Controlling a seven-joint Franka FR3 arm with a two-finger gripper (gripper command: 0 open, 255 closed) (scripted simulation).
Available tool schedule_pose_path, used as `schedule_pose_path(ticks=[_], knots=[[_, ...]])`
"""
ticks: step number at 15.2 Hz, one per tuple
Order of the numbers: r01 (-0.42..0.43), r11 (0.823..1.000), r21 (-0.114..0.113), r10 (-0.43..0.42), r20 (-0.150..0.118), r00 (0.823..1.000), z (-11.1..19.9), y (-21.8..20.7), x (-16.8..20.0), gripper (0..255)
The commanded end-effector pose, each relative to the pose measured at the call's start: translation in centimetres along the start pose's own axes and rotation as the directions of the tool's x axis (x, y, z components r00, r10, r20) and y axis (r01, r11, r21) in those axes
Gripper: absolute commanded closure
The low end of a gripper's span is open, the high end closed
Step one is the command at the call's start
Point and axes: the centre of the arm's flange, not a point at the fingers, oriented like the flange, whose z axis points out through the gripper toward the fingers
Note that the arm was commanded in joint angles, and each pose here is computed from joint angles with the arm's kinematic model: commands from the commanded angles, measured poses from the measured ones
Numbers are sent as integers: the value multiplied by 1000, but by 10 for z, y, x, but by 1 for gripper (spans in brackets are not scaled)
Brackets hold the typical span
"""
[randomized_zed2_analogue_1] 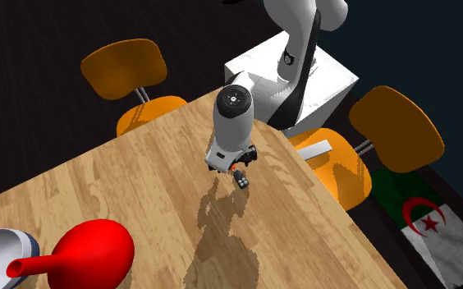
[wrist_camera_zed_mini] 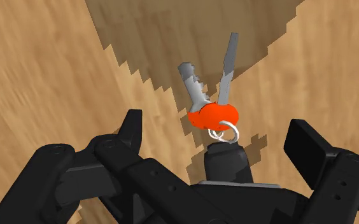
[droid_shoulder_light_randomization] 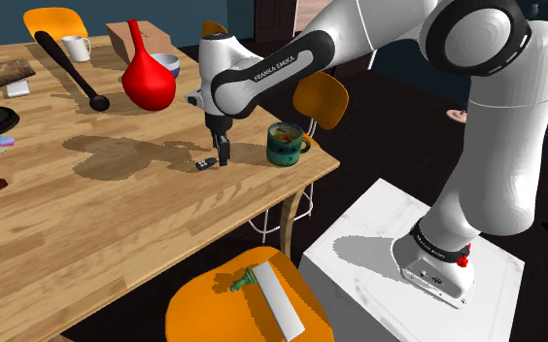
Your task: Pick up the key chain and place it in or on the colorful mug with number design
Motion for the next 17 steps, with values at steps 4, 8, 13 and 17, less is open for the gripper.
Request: schedule_pose_path(ticks=[4,8,13,17], knots=[[0,1000,0,0,0,1000,0,0,0,255],[0,1000,0,0,0,1000,0,0,0,255],[0,1000,0,0,0,1000,-16,0,1,255],[0,1000,0,0,0,1000,-37,1,2,255]])
